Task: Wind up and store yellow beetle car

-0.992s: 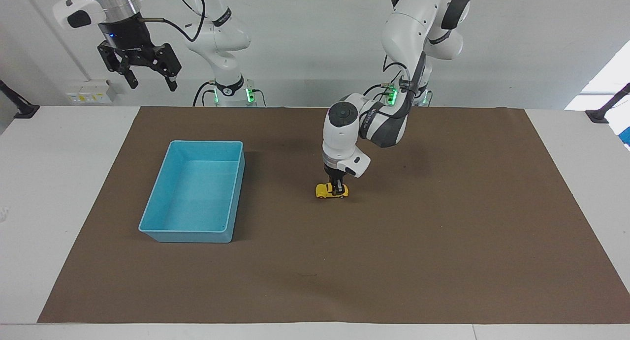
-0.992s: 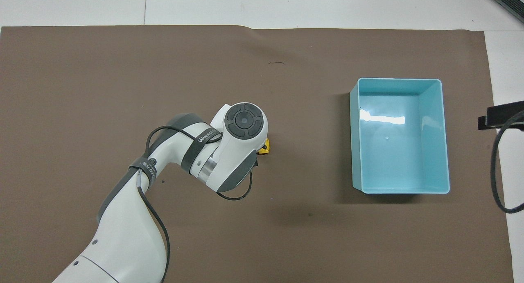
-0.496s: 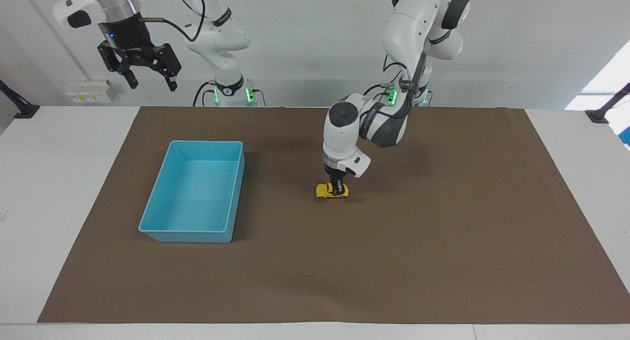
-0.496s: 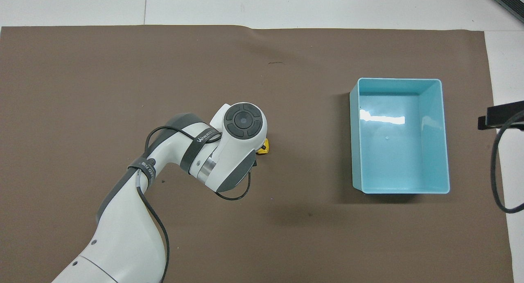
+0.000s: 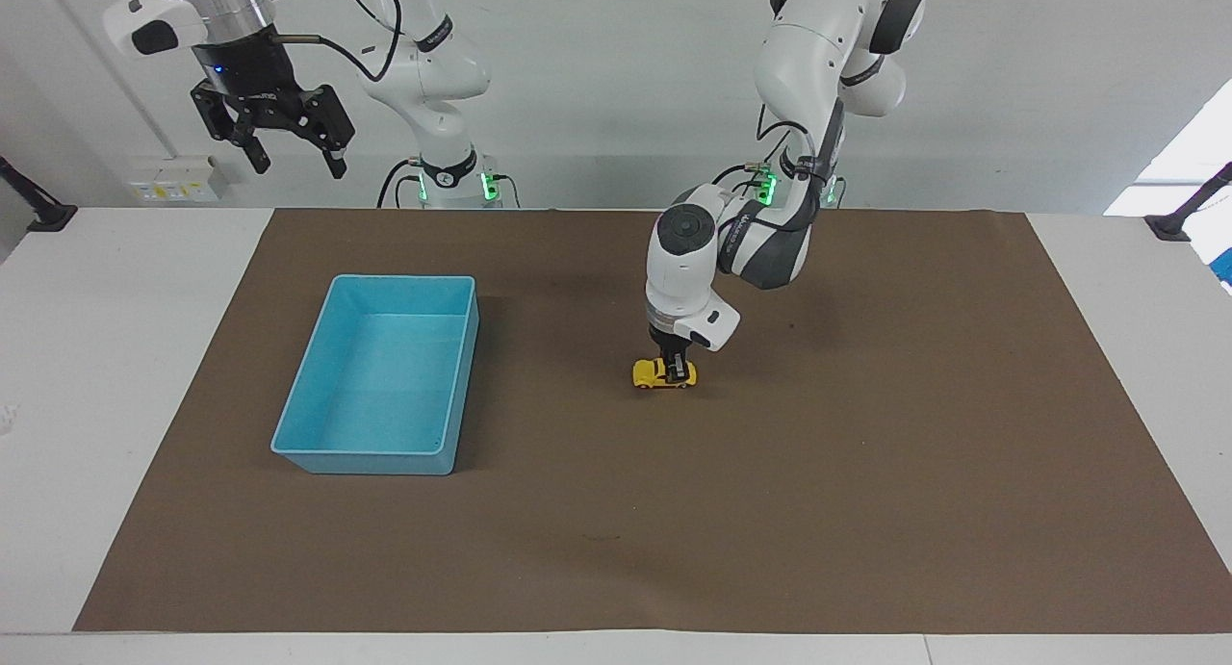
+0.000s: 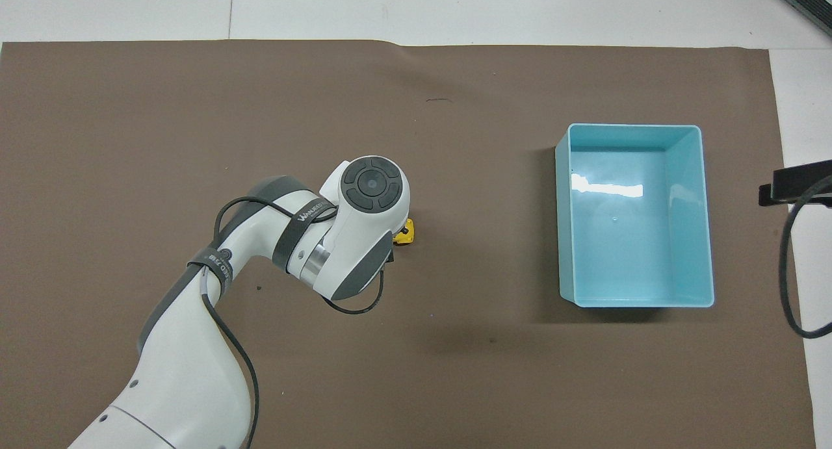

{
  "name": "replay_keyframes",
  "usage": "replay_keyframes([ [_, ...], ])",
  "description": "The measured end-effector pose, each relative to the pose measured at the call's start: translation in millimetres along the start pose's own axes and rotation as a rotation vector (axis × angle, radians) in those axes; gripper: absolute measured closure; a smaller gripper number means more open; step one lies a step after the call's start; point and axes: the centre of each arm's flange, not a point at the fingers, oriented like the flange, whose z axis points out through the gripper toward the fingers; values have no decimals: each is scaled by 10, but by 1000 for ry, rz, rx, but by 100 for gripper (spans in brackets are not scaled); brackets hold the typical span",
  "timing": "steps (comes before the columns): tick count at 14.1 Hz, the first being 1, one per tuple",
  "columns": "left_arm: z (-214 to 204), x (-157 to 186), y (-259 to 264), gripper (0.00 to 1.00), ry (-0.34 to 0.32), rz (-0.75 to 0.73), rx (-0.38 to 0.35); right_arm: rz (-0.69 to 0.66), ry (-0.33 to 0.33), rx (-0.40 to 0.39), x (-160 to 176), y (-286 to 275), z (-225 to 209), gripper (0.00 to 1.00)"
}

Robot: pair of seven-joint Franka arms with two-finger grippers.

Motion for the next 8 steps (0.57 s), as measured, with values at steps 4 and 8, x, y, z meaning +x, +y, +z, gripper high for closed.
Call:
replay_keyframes([
  [4,6,191,83,58,30,-7,21,0,0,0,0,0,0,0],
  [8,12,390,166,58,53,-9,36,0,0,0,0,0,0,0],
])
